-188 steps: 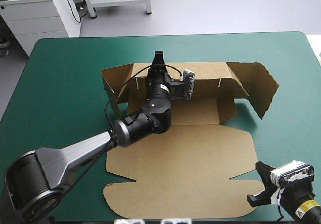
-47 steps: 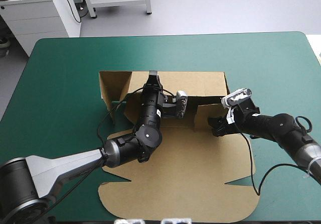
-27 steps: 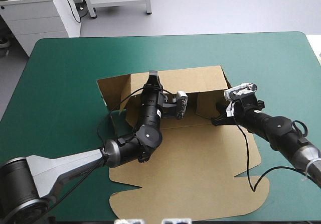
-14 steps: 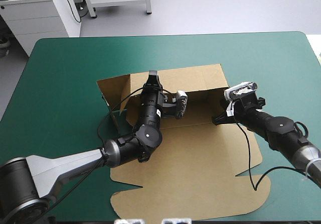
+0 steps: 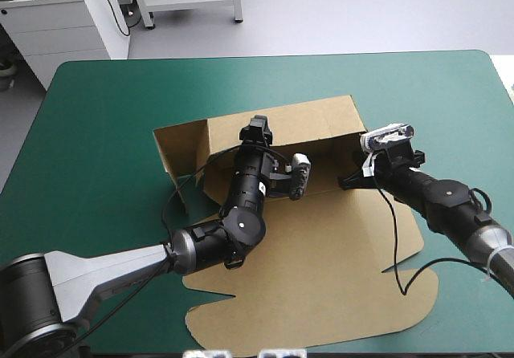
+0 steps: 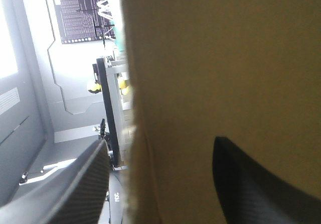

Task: Fold the box

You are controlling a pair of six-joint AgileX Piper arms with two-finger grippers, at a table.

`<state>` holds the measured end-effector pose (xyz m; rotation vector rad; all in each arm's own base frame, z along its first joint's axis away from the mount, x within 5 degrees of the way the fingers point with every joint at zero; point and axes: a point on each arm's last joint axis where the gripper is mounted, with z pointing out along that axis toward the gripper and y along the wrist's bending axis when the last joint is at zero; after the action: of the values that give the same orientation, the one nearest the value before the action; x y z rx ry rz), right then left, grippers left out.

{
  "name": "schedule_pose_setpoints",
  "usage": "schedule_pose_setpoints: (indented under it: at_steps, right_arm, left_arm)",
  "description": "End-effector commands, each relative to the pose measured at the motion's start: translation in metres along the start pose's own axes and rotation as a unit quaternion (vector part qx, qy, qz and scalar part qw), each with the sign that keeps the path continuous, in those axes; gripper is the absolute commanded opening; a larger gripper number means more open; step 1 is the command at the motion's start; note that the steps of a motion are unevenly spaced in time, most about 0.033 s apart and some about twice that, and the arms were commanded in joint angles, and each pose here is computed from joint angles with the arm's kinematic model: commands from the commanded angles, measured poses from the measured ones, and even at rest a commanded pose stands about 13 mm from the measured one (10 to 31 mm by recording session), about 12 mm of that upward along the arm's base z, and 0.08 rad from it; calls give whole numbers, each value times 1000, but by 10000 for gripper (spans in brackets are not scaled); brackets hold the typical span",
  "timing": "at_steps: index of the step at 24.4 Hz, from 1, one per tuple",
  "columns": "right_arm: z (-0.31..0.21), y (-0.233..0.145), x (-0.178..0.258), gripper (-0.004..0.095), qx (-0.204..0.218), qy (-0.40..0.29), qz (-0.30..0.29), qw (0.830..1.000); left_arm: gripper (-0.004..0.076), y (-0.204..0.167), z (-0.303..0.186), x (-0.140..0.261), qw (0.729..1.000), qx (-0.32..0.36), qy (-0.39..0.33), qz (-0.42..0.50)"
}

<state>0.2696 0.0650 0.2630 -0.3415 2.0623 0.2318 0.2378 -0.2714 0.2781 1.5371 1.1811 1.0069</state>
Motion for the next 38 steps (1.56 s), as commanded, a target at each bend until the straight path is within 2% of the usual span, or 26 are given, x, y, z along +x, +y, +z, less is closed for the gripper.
schedule_pose_setpoints:
  at_steps: [1,8,9,12,15,16,20,27,32,38]
  right_arm:
    - [2,-2,-30,-14,0,-38,38,999]
    - [32,-7,-34,-14,2,-17,62,998]
    - [32,-6,-33,-14,-3,-15,65,998]
    - [32,-3,-33,-14,-17,-10,83,996]
    - [32,-2,-30,-14,-19,7,97,995]
    - [32,-2,-28,-14,-21,17,93,995]
    - [32,-1,-24,-14,-22,37,90,995]
    - [32,-1,-23,-14,-22,46,85,995]
    - [34,1,-19,-14,-33,61,88,994]
    - [37,1,-14,-14,-39,79,97,991]
  left_arm:
    - [439,26,-28,-9,998,-66,4,-9]
    - [426,23,-74,-40,995,-102,-10,-1]
    - [379,23,-75,-42,995,-99,-12,-3]
    - [-3,17,-75,-37,998,-52,-1,-26]
    - [8,21,-74,-34,997,23,-63,-44]
    - [8,29,-68,-25,992,55,-72,-89]
    - [8,57,-54,3,962,123,-73,-234]
    - [8,109,-64,50,915,209,-94,-332]
    - [8,134,-68,97,858,229,-119,-445]
    - [8,148,-70,177,789,204,-98,-571]
